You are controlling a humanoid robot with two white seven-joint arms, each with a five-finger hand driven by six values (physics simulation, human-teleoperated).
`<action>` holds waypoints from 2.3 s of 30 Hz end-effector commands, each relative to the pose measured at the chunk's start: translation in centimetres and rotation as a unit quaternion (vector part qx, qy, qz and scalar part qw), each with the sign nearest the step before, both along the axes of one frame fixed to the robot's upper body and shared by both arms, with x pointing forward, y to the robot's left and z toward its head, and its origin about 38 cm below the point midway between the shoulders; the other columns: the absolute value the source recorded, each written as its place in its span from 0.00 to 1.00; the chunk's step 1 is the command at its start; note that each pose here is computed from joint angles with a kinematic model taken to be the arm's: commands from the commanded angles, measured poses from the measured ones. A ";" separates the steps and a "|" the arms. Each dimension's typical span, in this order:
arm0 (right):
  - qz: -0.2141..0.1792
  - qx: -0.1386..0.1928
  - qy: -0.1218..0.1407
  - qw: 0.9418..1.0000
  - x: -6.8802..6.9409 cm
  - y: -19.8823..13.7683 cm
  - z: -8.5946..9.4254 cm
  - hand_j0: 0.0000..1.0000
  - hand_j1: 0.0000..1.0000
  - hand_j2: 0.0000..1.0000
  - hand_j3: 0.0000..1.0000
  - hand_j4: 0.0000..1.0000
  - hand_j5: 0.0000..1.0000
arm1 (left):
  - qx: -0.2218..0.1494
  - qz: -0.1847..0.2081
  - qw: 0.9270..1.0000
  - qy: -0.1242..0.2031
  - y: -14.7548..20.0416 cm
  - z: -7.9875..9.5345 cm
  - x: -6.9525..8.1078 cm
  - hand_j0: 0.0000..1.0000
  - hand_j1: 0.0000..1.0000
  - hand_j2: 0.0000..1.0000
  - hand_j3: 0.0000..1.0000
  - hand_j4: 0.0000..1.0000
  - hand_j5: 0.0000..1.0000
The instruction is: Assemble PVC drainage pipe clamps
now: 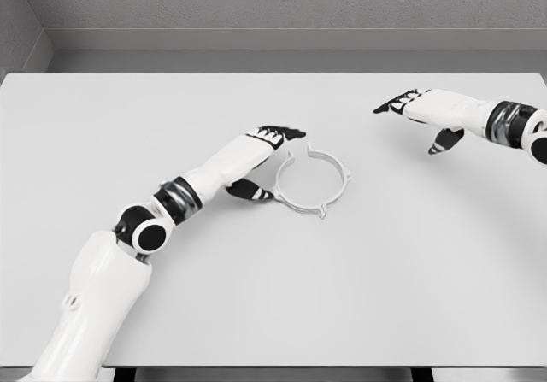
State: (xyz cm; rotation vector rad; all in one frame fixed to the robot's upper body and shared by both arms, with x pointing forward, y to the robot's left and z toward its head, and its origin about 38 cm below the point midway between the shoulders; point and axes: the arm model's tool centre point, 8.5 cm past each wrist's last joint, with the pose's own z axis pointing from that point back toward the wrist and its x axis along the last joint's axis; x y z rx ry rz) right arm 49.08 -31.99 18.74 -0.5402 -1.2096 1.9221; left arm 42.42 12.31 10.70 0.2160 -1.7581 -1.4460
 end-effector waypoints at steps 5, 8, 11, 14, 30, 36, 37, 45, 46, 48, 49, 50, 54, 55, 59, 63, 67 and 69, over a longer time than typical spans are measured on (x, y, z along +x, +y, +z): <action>-0.005 -0.002 -0.001 1.000 0.0 -0.5 0.2 1.00 1.00 1.00 1.00 1.00 1.00 | -0.004 0.003 1.000 0.013 -0.4 -0.5 0.7 1.00 1.00 1.00 1.00 1.00 1.00; -0.007 -0.003 -0.001 1.000 -0.1 -0.8 0.3 1.00 1.00 1.00 1.00 1.00 1.00 | -0.004 0.004 1.000 0.013 -0.4 -0.4 0.9 1.00 1.00 1.00 1.00 1.00 1.00; -0.006 -0.003 -0.001 1.000 -0.1 -0.7 0.3 1.00 1.00 1.00 1.00 1.00 1.00 | -0.008 0.006 1.000 0.014 -0.7 -0.3 1.0 1.00 1.00 1.00 1.00 1.00 1.00; -0.006 -0.003 0.000 1.000 -0.1 -0.7 0.3 1.00 1.00 1.00 1.00 1.00 1.00 | -0.010 0.005 1.000 0.010 -0.4 0.0 0.9 1.00 1.00 1.00 1.00 1.00 1.00; -0.006 -0.003 0.000 1.000 -0.1 -0.7 0.2 1.00 1.00 1.00 1.00 1.00 1.00 | -0.015 -0.003 1.000 -0.003 0.0 0.4 -0.3 1.00 1.00 1.00 1.00 1.00 1.00; -0.006 -0.003 0.000 1.000 -0.1 -0.7 0.2 1.00 1.00 1.00 1.00 1.00 1.00 | -0.011 -0.018 1.000 0.000 -1.2 0.2 -0.5 1.00 1.00 1.00 1.00 1.00 1.00; -0.006 -0.003 0.000 1.000 -0.1 -0.7 0.2 1.00 1.00 1.00 1.00 1.00 1.00 | -0.011 -0.021 1.000 0.000 -1.5 0.2 -0.6 1.00 1.00 1.00 1.00 1.00 1.00; -0.006 -0.003 0.000 1.000 -0.1 -0.7 0.2 1.00 1.00 1.00 1.00 1.00 1.00 | -0.012 -0.022 1.000 0.005 -1.8 -0.1 -0.5 1.00 1.00 1.00 1.00 1.00 1.00; -0.006 -0.003 0.000 1.000 -0.1 -0.7 0.2 1.00 1.00 1.00 1.00 1.00 1.00 | -0.010 -0.022 1.000 0.004 -1.9 0.0 -0.4 1.00 1.00 1.00 1.00 1.00 1.00; -0.006 -0.003 0.000 1.000 -0.1 -0.7 0.2 1.00 1.00 1.00 1.00 1.00 1.00 | -0.009 -0.021 1.000 0.007 -1.9 -0.1 -0.2 1.00 1.00 1.00 1.00 1.00 1.00; -0.005 -0.003 0.000 1.000 -0.1 -0.7 0.2 1.00 1.00 1.00 1.00 1.00 1.00 | -0.009 -0.020 1.000 0.009 -1.8 -0.2 -0.2 1.00 1.00 1.00 1.00 1.00 1.00; -0.006 -0.003 0.000 1.000 -0.1 -0.7 0.2 1.00 1.00 1.00 1.00 1.00 1.00 | -0.009 -0.020 1.000 0.010 -1.8 -0.3 -0.1 1.00 1.00 1.00 1.00 1.00 1.00; -0.005 -0.003 0.000 1.000 -0.1 -0.7 0.2 1.00 1.00 1.00 1.00 1.00 1.00 | -0.008 -0.018 1.000 0.018 -2.0 -0.6 0.5 1.00 1.00 1.00 1.00 1.00 1.00; -0.005 -0.003 0.000 1.000 -0.1 -0.7 0.2 1.00 1.00 1.00 1.00 1.00 1.00 | -0.008 -0.018 1.000 0.018 -2.1 -0.6 0.5 1.00 1.00 1.00 1.00 1.00 1.00; 0.008 -0.002 -0.007 1.000 -0.3 0.2 0.6 1.00 1.00 1.00 1.00 1.00 1.00 | -0.011 -0.021 1.000 0.015 -2.6 -0.3 0.6 1.00 1.00 1.00 1.00 1.00 1.00; 0.009 -0.002 -0.007 1.000 -0.4 0.2 0.6 1.00 1.00 1.00 1.00 1.00 1.00 | -0.012 -0.021 1.000 0.016 -2.8 -0.3 0.6 1.00 1.00 1.00 1.00 1.00 1.00; 0.007 -0.003 -0.007 1.000 -0.3 0.0 0.6 1.00 1.00 1.00 1.00 1.00 1.00 | -0.013 -0.021 1.000 0.014 -2.7 -0.1 0.6 1.00 1.00 1.00 1.00 1.00 1.00; 0.004 -0.007 -0.007 1.000 -0.4 -0.4 0.7 1.00 1.00 1.00 1.00 1.00 1.00 | -0.016 -0.021 1.000 0.011 -2.3 0.0 0.3 1.00 1.00 1.00 1.00 1.00 1.00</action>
